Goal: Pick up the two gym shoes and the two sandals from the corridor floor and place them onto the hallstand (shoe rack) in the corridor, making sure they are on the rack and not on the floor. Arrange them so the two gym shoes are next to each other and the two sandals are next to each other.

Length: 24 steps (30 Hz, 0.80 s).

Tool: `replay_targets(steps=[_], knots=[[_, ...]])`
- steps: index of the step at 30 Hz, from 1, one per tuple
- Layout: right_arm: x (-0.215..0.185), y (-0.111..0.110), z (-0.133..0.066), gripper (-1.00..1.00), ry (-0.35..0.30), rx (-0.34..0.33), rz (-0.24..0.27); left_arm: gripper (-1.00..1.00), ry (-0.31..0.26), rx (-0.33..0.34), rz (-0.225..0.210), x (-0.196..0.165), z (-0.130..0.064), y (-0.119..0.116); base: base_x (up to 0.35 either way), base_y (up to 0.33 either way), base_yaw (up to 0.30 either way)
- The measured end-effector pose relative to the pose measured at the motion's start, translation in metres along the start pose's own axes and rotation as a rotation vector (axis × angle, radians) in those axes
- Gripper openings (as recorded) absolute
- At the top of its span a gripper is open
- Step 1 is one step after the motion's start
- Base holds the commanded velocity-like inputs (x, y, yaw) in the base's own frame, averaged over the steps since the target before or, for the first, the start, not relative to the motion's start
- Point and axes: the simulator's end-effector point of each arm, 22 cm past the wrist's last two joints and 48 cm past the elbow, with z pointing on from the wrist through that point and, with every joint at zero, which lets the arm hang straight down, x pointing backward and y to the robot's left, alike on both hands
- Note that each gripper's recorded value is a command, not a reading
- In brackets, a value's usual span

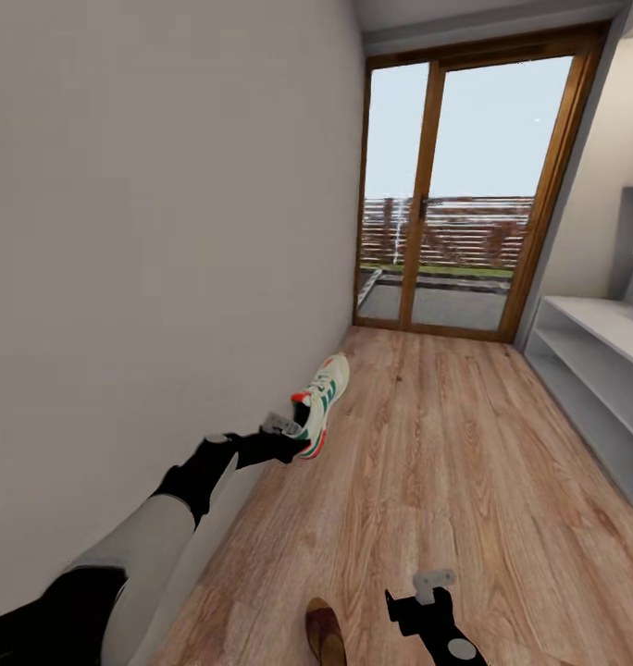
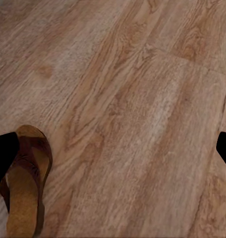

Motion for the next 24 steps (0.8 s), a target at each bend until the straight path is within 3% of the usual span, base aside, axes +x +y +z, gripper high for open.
replay_targets(steps=[5,9,15,24], knots=[[-0.003,0.027,0.0,1.0,0.0,-0.03,0.022,-1.0,0.005,0.023,0.002,-0.016,0.003,-0.014,0.0,0.0,0.026],[-0.009,0.045,0.0,1.0,-0.006,-0.038,0.042,-1.0,-0.001,0.08,0.002,-0.031,0.0,-0.029,0.0,0.0,0.005],[-0.02,0.04,0.0,1.0,-0.027,-0.004,0.05,-1.0,-0.017,0.119,0.011,-0.042,-0.004,-0.038,0.0,0.0,0.001],[-0.025,0.037,0.009,1.0,-0.073,0.009,0.054,-1.0,-0.019,0.124,0.016,-0.025,0.0,-0.038,0.0,0.0,0.0]])
